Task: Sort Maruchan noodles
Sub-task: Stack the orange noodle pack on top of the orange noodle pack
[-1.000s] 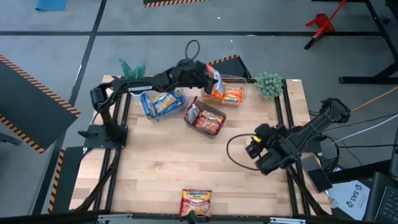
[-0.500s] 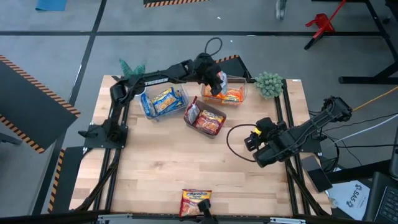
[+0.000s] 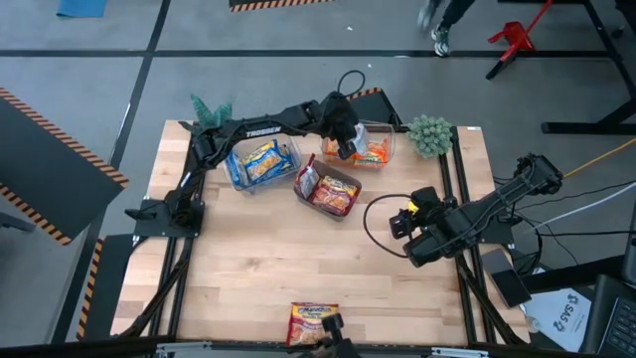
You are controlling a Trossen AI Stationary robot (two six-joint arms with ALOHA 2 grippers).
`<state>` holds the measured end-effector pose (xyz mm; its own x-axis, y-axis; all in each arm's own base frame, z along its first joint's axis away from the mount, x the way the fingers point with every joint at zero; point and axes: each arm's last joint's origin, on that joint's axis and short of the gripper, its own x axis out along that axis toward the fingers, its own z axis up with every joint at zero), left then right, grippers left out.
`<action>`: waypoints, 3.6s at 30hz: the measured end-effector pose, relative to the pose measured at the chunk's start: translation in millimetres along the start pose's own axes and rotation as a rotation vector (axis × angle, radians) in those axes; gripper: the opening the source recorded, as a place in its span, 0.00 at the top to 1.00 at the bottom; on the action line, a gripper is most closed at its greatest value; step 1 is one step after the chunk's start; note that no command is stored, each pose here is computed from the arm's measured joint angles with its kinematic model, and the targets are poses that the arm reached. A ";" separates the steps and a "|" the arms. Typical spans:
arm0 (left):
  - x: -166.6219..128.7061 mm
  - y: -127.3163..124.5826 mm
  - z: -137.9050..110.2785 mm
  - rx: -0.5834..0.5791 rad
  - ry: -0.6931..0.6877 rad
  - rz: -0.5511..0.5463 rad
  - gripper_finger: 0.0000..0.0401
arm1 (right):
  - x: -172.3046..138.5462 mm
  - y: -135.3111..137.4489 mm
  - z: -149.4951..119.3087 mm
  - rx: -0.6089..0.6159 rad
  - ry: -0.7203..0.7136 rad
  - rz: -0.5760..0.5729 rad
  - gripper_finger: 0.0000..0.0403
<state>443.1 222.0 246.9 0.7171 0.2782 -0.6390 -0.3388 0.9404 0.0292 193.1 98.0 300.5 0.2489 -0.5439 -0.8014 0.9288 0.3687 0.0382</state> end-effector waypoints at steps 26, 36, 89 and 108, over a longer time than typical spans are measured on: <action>-31.7 -21.5 10.8 0.450 0.119 0.277 1.00 | 5.7 8.8 -6.0 0.012 -0.012 -0.015 0.41; -11.2 -29.5 1.5 0.523 0.194 0.447 1.00 | 5.9 9.2 -6.1 0.016 -0.012 -0.011 0.41; -61.8 -1.6 19.7 0.191 0.035 0.093 0.65 | 19.7 19.6 10.2 0.041 -0.108 0.004 0.41; 13.3 -45.0 -21.6 0.197 0.167 -0.184 0.82 | 48.8 20.2 43.7 0.140 -0.145 -0.076 0.41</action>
<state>454.7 179.1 220.5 0.6396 0.0796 -0.7646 -0.0766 0.9963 0.0396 236.1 46.0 288.2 0.2043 -0.6729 -0.7110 0.9729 0.2198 0.0716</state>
